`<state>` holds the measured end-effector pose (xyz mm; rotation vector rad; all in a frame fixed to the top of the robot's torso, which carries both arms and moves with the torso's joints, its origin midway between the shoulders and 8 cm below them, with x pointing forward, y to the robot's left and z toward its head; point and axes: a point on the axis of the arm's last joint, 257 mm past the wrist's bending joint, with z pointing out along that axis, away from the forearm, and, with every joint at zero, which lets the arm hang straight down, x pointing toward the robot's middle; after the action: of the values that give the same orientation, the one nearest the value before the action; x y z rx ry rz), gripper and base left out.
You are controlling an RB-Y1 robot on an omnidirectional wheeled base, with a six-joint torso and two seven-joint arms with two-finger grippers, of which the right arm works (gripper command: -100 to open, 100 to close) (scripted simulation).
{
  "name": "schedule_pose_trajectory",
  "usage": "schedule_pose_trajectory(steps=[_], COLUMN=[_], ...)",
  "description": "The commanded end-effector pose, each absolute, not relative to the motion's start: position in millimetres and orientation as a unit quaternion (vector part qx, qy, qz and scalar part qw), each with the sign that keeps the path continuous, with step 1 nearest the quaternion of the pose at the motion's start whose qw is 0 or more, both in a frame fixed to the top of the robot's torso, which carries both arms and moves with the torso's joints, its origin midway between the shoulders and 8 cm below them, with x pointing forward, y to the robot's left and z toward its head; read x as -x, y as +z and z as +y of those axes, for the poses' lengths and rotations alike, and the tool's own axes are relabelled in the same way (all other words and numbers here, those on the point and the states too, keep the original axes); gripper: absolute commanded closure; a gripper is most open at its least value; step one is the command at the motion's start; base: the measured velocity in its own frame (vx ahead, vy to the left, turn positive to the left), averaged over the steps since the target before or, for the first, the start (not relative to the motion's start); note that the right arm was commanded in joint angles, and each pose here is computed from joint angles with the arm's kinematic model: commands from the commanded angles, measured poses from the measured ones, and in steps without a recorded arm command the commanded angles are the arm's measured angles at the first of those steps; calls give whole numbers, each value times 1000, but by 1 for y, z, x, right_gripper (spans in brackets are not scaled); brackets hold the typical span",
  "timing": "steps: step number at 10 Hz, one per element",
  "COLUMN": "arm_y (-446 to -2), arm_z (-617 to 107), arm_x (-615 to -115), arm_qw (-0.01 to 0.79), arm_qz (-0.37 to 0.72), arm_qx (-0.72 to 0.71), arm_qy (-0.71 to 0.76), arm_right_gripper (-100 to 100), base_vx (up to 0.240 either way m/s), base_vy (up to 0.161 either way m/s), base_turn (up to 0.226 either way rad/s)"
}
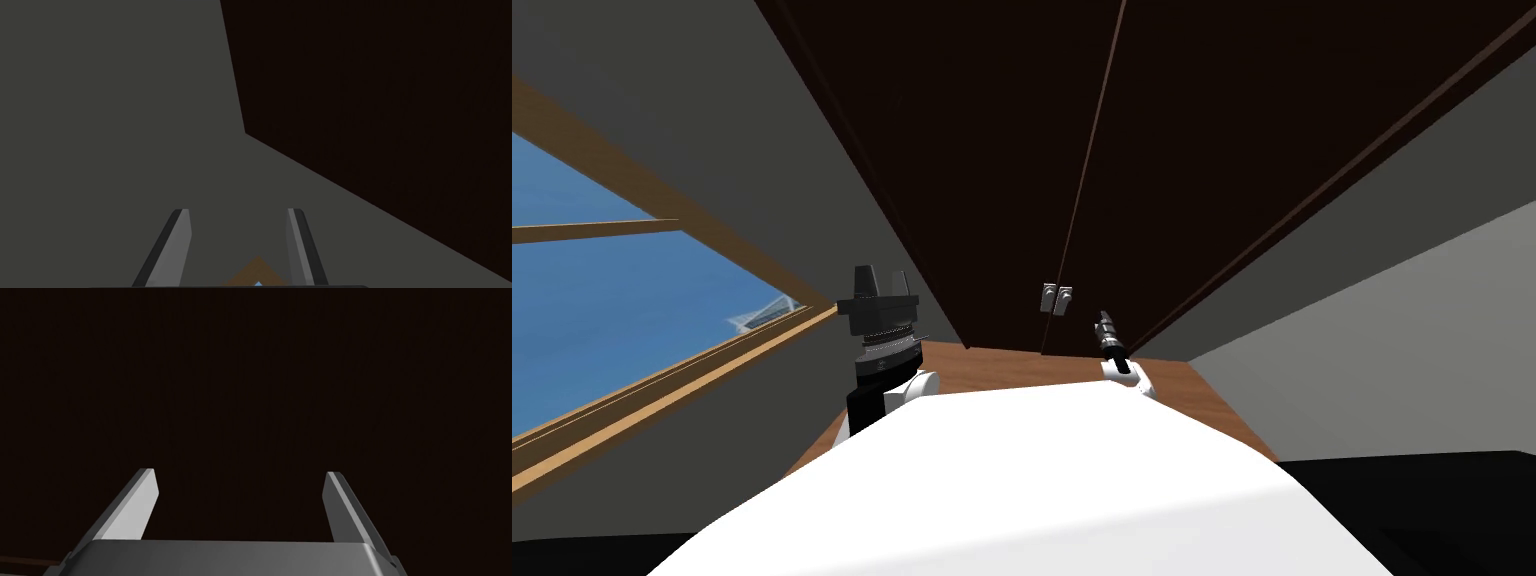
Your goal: Pull the door open
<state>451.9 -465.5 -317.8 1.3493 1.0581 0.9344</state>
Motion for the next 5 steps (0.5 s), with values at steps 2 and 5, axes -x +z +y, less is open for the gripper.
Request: schedule_pose_trajectory(steps=[2, 5], arm_y=[-312, -296], arm_z=[-451, -413], arm_x=[-463, -488], arm_qw=[558, 551], arm_qz=[449, 450], arm_qx=[-565, -546], arm_qy=[410, 443], arm_right_gripper=[-100, -100], base_vx=[193, 212], base_vy=[-6, 79], base_turn=[89, 171])
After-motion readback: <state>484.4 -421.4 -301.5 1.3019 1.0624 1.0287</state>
